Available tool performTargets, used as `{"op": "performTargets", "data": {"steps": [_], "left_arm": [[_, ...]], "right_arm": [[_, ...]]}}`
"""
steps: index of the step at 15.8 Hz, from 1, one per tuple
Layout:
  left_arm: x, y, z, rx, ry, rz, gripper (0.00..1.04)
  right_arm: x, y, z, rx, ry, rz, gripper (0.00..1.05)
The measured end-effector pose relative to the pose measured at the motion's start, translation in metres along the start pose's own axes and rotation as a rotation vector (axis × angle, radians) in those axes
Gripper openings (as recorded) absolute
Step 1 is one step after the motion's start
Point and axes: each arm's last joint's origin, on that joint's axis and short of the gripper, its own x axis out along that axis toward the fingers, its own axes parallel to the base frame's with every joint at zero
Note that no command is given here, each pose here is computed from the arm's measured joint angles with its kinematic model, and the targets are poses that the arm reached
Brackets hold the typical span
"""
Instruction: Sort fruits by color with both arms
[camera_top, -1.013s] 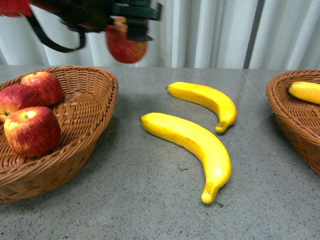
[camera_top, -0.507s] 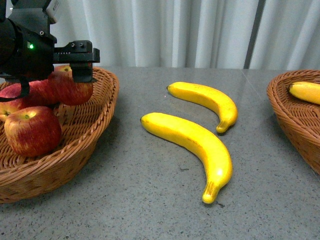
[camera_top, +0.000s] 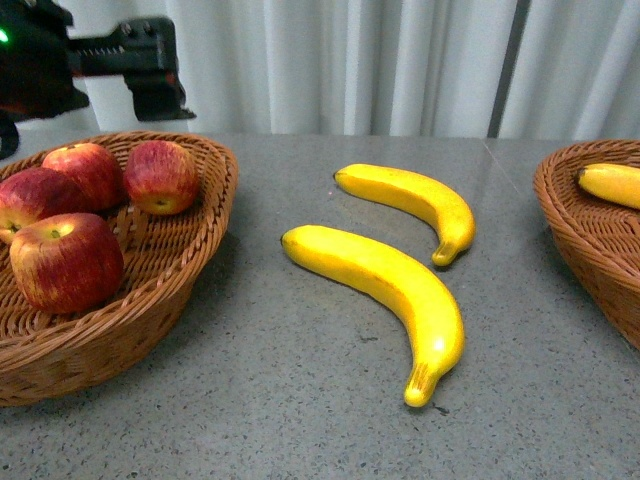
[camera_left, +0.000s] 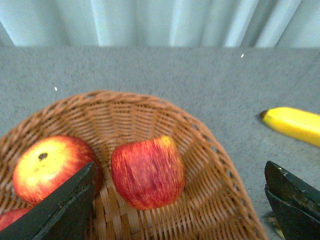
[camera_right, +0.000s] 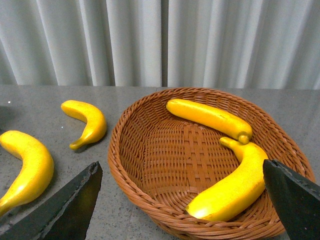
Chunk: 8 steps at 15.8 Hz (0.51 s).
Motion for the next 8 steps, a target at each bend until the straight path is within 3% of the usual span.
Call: {"op": "performTargets", "data": {"steps": [5,8], "left_arm": [[-0.045,0.002,0.012,0.01,-0.123,-0.032,0.98],[-0.095,0.016,0.0,0.022,-0.188,-0.031,0.98]], "right_arm": [[0.0,0.0,0.0,0.0,0.0,0.0,0.98],[0.0,0.0,0.0,0.0,0.0,0.0,0.98]]}}
